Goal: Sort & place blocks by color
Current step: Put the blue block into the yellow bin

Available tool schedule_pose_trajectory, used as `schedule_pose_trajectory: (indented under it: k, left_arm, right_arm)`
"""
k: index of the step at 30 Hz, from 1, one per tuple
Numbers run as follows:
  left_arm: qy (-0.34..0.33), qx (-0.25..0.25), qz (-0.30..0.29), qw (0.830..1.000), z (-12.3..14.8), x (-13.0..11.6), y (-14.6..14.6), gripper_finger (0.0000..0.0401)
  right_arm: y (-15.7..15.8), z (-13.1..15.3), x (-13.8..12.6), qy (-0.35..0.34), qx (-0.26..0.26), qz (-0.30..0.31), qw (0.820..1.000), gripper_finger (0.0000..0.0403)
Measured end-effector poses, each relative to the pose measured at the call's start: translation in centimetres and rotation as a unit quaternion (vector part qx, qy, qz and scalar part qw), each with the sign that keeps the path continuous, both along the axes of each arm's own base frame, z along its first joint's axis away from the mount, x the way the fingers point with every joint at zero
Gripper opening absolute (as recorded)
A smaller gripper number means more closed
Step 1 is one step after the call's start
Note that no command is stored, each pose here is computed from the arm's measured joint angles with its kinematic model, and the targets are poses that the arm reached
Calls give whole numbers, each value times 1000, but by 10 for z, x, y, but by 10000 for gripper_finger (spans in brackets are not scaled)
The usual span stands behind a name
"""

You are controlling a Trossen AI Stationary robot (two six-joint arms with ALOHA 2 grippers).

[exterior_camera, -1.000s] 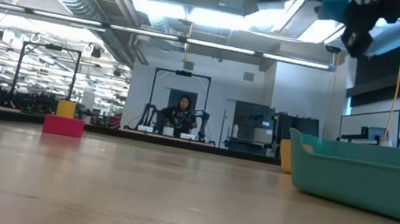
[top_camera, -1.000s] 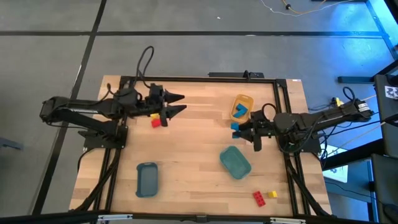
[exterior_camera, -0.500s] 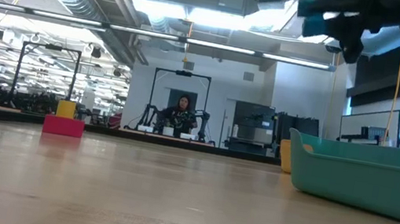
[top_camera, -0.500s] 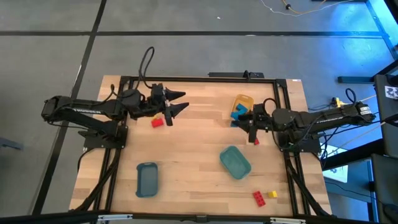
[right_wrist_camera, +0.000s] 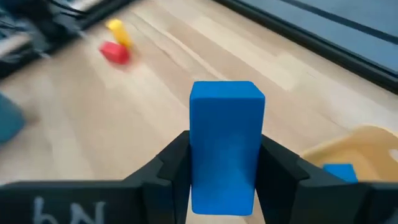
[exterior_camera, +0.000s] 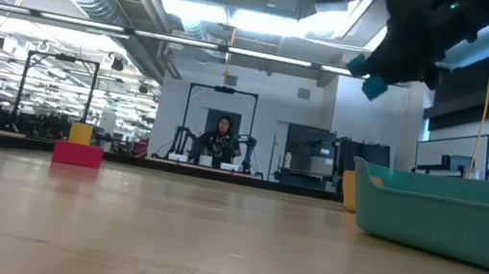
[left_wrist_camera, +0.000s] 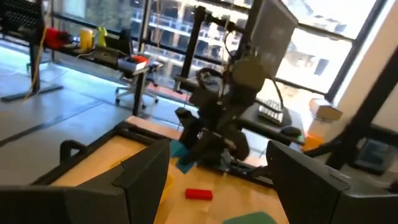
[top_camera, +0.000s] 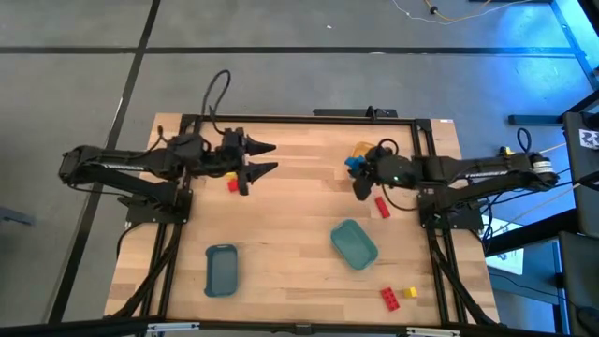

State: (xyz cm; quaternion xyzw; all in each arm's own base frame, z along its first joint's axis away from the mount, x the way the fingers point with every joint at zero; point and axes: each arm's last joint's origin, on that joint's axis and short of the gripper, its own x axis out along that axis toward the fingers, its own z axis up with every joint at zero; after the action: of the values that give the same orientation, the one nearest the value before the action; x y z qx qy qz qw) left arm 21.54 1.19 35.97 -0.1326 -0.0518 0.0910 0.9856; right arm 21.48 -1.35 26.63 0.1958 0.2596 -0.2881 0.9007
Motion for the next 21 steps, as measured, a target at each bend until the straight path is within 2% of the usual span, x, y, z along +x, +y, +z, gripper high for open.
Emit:
schedule_pose_trajectory:
  k: [8,15,21]
  left_arm:
    - [9,14,25,1000,-3,-18,8,261]
    - [-16,-34,29,999,-30,-18,11,261]
    - [-20,-61,27,998,-34,-18,11,261]
  right_arm:
    - [-34,-25,3,73,57,-113,989,131]
    - [-62,-65,3,130,96,-221,962,131]
    - [-72,-79,7,143,115,-245,952,131]
